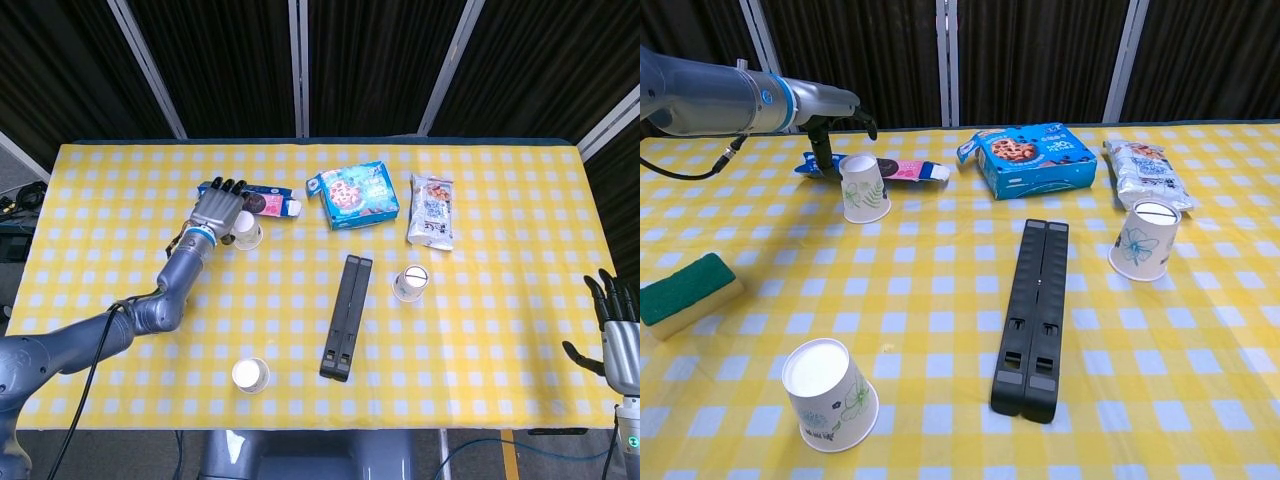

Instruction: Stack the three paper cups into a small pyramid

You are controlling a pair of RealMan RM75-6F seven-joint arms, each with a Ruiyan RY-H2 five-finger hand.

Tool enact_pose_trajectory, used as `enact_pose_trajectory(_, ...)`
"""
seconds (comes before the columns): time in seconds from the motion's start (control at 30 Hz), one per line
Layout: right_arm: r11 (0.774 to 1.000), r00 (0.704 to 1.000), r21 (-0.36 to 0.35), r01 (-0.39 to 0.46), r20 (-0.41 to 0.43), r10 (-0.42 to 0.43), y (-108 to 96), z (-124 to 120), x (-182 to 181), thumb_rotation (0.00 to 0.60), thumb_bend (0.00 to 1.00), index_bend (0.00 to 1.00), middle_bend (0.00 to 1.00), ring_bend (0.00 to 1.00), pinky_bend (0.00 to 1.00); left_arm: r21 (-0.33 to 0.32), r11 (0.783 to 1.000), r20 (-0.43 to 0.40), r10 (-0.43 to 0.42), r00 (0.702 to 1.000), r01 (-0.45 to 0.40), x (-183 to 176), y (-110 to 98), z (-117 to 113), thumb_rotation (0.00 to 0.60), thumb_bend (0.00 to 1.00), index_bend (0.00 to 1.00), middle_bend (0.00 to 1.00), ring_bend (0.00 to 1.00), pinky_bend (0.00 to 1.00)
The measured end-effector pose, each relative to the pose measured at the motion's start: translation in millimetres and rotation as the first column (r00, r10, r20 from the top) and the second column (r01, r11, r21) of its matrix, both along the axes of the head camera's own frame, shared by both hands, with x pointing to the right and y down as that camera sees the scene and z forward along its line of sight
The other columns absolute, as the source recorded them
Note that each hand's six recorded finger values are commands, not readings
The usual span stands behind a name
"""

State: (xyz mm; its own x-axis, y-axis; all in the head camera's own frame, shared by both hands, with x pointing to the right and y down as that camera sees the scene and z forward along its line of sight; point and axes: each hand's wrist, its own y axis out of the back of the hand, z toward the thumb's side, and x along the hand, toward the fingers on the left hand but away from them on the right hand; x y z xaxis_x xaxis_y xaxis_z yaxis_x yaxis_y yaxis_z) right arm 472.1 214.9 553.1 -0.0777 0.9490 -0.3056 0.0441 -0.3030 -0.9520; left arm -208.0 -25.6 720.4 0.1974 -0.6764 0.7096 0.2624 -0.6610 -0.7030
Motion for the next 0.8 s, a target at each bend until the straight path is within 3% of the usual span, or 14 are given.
enact_pose_trajectory(0.13,1.000,1.000,-0.002,0.004,0.005,-0.004,0.3,0.4,-1.5,0.600,0.06,0.11,0.00,0.00,0.00,-0.006,1.000,0.007,0.002,1.000,-0.002,1.4,2.1,3.9,0.600,0.30,0.21,0.00,0.00,0.00)
enact_pose_trajectory(0.37,1.000,1.000,0.006,0.001,-0.004,-0.001,-0.1,-0.8,-0.6,0.600,0.06,0.11,0.00,0.00,0.00,-0.020,1.000,0.022,-0.001,1.000,0.002,1.5,5.7,13.0,0.600,0.33,0.44,0.00,0.00,0.00)
enact_pose_trajectory(0.8,1.000,1.000,0.012,0.007,-0.002,-0.007,0.6,-1.3,-3.5,0.600,0.06,0.12,0.00,0.00,0.00,0.022,0.999,-0.060,-0.045,0.997,0.046,1.3,-2.0,-6.7,0.600,0.33,0.45,0.00,0.00,0.00)
